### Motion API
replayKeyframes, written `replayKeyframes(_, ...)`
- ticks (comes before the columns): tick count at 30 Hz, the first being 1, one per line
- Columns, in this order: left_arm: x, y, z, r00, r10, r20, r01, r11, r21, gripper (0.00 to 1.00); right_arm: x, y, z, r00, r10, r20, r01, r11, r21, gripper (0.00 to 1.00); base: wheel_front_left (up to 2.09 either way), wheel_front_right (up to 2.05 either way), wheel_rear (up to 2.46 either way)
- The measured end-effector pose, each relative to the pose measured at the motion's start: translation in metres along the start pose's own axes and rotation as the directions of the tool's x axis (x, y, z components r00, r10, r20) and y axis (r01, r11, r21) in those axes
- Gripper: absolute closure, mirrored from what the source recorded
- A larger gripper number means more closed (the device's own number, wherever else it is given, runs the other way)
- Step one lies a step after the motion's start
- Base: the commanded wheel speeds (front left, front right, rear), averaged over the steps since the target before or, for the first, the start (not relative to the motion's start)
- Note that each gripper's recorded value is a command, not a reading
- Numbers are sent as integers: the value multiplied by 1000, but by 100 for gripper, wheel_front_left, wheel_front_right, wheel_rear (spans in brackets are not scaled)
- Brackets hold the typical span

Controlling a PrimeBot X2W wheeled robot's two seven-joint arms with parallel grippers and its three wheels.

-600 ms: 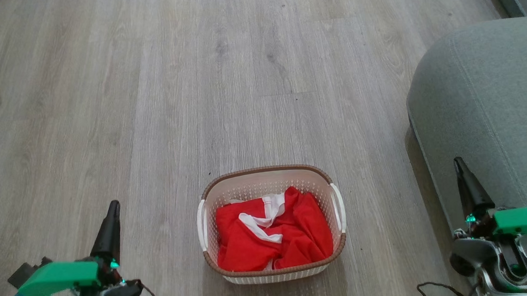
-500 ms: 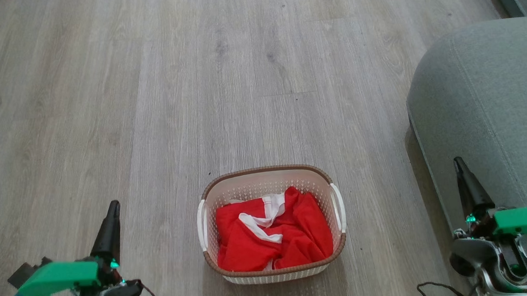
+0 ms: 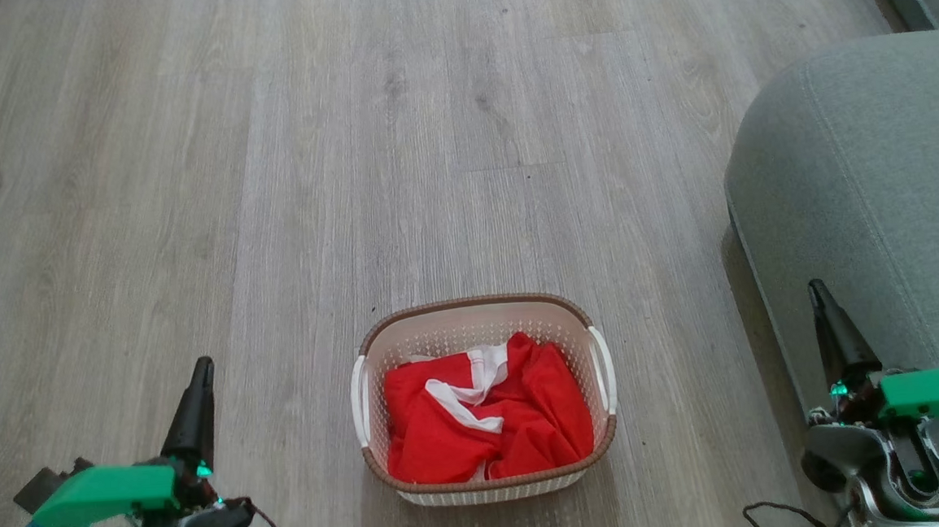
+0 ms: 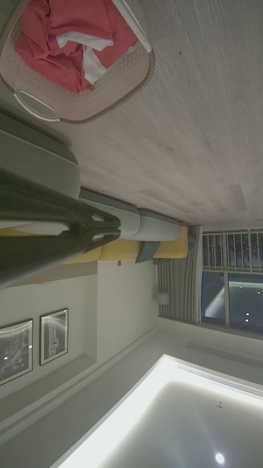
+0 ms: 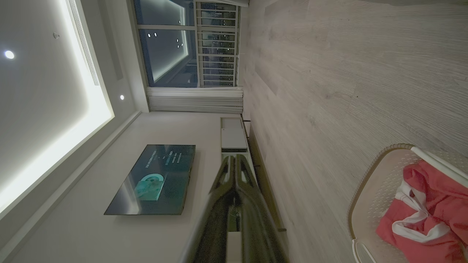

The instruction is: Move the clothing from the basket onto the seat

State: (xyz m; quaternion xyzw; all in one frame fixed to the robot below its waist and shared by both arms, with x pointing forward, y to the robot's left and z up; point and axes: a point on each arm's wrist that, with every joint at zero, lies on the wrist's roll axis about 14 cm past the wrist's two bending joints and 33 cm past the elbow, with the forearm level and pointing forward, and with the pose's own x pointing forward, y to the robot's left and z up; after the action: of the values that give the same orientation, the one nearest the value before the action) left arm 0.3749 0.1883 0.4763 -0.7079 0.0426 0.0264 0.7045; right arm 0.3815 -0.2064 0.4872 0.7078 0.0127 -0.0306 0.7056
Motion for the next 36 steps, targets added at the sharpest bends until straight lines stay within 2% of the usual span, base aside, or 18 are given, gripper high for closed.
replayKeyframes(36, 0, 0, 0, 1000, 0, 0, 0, 1000, 0, 100, 0, 0, 0, 1000, 0, 0, 0, 1000, 0, 100, 0, 0, 0)
